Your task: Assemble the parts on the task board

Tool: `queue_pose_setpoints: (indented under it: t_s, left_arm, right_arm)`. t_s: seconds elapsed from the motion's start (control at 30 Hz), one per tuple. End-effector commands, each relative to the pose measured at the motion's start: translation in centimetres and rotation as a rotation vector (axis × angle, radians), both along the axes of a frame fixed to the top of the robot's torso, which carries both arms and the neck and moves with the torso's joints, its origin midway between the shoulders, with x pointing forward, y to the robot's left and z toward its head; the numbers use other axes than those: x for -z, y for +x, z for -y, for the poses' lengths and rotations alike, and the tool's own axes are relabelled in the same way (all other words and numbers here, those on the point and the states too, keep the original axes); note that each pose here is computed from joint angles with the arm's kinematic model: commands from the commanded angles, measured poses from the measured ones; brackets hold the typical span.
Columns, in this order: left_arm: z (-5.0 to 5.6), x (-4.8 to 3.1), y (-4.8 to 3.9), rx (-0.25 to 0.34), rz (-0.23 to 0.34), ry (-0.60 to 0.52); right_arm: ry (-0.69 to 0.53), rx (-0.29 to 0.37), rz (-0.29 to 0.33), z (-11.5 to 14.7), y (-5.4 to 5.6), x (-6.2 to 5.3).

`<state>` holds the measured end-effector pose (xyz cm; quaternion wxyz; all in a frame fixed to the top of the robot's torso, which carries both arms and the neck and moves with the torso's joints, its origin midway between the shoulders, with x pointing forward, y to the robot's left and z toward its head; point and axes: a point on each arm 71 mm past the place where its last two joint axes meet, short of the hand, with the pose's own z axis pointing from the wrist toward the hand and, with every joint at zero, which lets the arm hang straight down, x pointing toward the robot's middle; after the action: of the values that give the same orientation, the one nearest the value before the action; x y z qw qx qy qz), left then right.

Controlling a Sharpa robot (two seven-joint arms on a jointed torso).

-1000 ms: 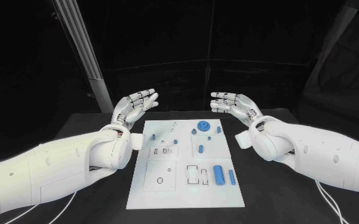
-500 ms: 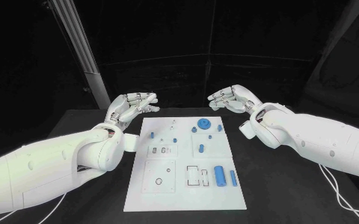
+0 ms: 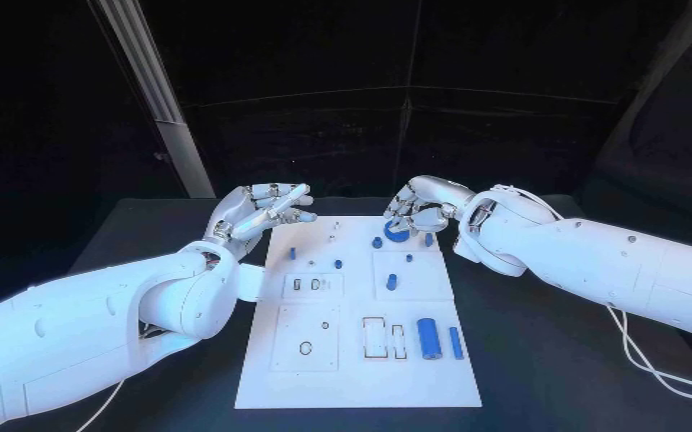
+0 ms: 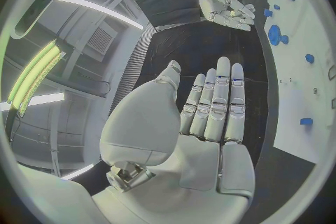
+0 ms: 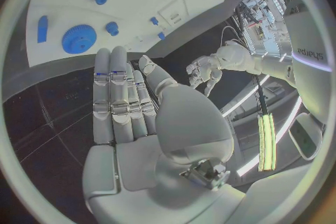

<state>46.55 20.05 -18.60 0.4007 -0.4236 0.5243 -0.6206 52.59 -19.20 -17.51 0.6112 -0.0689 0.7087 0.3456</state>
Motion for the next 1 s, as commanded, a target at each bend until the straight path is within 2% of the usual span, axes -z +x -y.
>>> queue_pose_setpoints:
  t_s: [0.03, 0.2, 0.47, 1.0]
  left_arm:
    - [0.5, 0.03, 0.01, 0.042, -0.029, -0.024]
    - [0.6, 0.06, 0.04, 0.048, -0.034, -0.026]
    - [0.8, 0.08, 0.02, 0.060, -0.039, -0.029]
    - [0.9, 0.15, 0.14, 0.066, -0.046, -0.028]
  right_arm:
    - [-0.209, 0.001, 0.065, -0.4, 0.1, 0.3]
    - [-0.269, -0.013, 0.091, -1.2, 0.2, 0.2]
    - [-0.295, -0.044, 0.117, -2.2, 0.2, -0.1]
    - [-0.337, -0.062, 0.113, -3.1, 0.7, 0.1]
